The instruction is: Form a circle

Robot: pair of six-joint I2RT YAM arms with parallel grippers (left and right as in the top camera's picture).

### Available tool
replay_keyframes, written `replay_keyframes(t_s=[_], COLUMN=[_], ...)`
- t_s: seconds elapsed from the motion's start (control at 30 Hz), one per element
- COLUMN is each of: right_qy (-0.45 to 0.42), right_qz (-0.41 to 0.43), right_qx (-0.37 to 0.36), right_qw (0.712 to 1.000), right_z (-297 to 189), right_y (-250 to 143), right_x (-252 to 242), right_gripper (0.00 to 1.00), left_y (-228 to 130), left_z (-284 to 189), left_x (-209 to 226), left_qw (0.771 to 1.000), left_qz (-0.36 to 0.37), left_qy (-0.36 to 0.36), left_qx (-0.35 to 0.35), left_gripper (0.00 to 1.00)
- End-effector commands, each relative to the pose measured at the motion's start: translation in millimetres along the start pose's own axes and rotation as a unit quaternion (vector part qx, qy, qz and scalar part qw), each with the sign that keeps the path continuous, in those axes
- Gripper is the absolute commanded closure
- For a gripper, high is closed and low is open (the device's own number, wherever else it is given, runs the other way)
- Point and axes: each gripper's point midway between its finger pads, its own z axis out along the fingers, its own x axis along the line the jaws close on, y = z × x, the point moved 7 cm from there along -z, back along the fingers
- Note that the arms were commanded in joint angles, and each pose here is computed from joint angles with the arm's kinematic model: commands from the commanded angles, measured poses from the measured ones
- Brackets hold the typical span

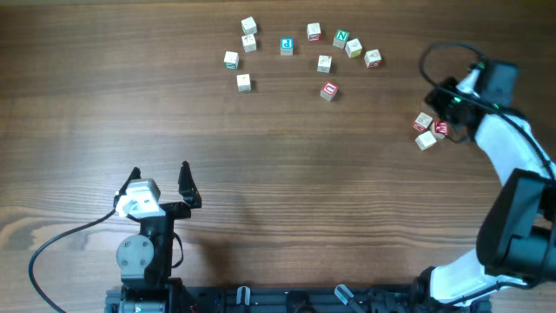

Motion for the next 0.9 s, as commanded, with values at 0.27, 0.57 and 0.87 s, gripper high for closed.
replay_keyframes(t_s=[0.27,0.57,0.87], right_qy=[-0.101,-0.179,-0.208], right_qz=[-0.014,0.003,0.009], right_qx=[0.01,0.016,0.02], right_qw=[0.995,0.984,0.978], right_z=[-33,-54,-34], right_y=[-15,-34,-52], right_x=[5,-19,-42], right_gripper=[0.96,0.95,0.96], left_y=[-1,-1,-1], left_z=[0,0,0], left_x=[0,0,0], left_qw=[1.0,1.0,1.0], left_qz=[0.011,0.011,0.011], left_qy=[-0.003,-0.003,-0.003], left_qx=[-0.002,-0.002,-0.002], left_gripper=[0.0,0.0,0.0])
